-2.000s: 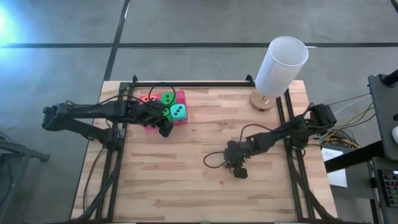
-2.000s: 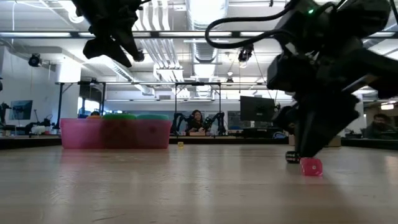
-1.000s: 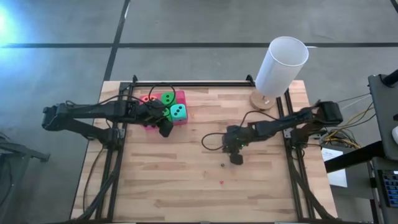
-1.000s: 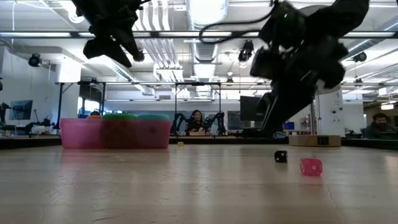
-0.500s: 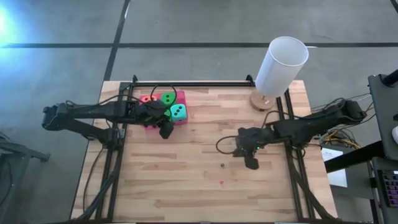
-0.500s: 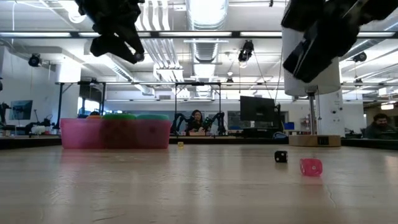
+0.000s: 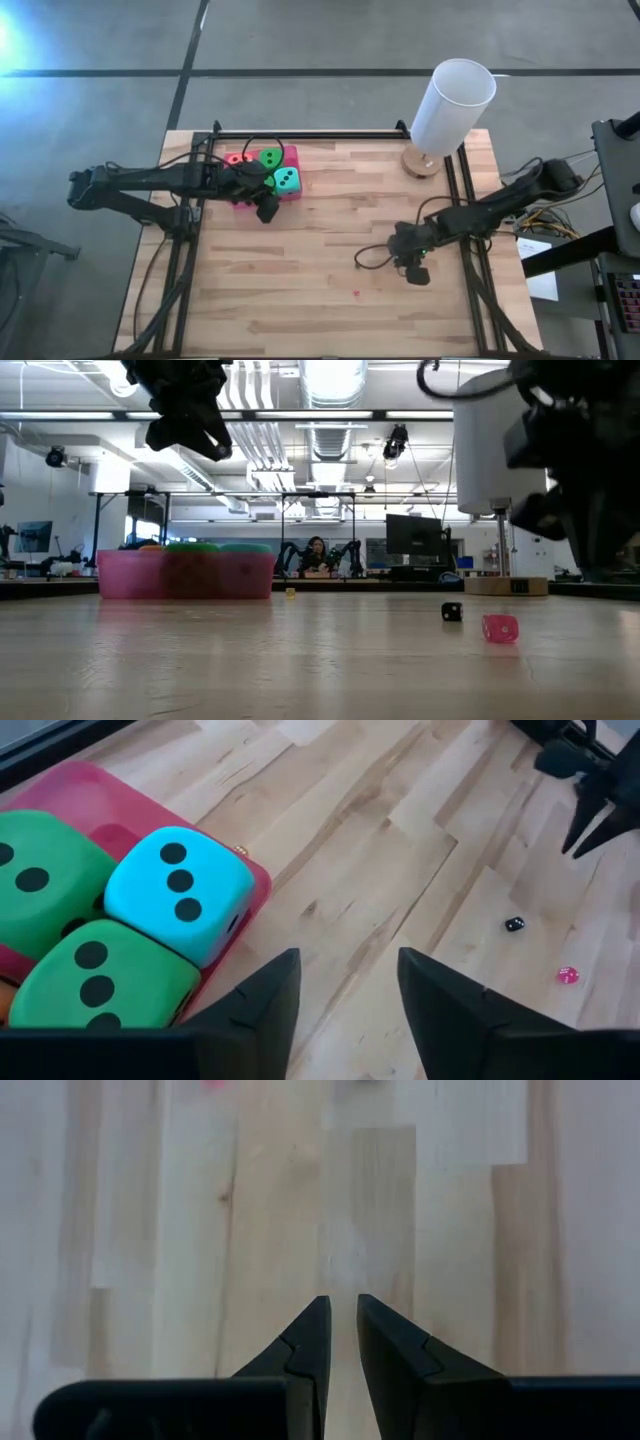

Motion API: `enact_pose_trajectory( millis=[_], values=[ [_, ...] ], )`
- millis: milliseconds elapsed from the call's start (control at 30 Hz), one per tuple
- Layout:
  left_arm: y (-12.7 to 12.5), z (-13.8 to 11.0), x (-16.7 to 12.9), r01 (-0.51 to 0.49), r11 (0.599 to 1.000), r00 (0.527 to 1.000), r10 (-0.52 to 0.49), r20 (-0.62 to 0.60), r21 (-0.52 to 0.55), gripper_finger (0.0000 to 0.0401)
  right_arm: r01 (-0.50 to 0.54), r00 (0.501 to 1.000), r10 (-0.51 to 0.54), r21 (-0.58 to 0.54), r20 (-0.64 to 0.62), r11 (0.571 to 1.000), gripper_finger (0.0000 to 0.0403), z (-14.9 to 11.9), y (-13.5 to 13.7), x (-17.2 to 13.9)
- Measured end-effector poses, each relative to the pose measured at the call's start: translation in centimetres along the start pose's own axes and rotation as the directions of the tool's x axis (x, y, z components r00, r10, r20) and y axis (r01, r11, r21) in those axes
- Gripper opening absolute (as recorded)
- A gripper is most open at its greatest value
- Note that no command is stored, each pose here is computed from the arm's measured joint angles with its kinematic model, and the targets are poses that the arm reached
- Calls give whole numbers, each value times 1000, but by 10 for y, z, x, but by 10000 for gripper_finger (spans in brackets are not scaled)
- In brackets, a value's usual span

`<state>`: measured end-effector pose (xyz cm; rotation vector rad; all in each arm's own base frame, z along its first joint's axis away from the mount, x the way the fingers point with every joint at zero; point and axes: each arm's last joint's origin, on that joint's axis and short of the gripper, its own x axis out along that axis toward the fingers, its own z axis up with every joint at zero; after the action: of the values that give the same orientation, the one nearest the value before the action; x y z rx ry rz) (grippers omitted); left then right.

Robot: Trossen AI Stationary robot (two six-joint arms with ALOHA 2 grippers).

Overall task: Pick & Place Dice
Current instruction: Put the small black dice into the red bin

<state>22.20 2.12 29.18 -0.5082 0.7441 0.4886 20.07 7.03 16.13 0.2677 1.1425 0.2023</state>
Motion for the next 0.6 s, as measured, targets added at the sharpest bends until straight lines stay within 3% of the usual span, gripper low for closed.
enact_pose_trajectory(
  millis=[600],
  values=[
    [0,0,0,-2,1000,1000,2,-2,-2,171,-1,1000,1,47,-5,999,52,9,-6,49]
  ],
)
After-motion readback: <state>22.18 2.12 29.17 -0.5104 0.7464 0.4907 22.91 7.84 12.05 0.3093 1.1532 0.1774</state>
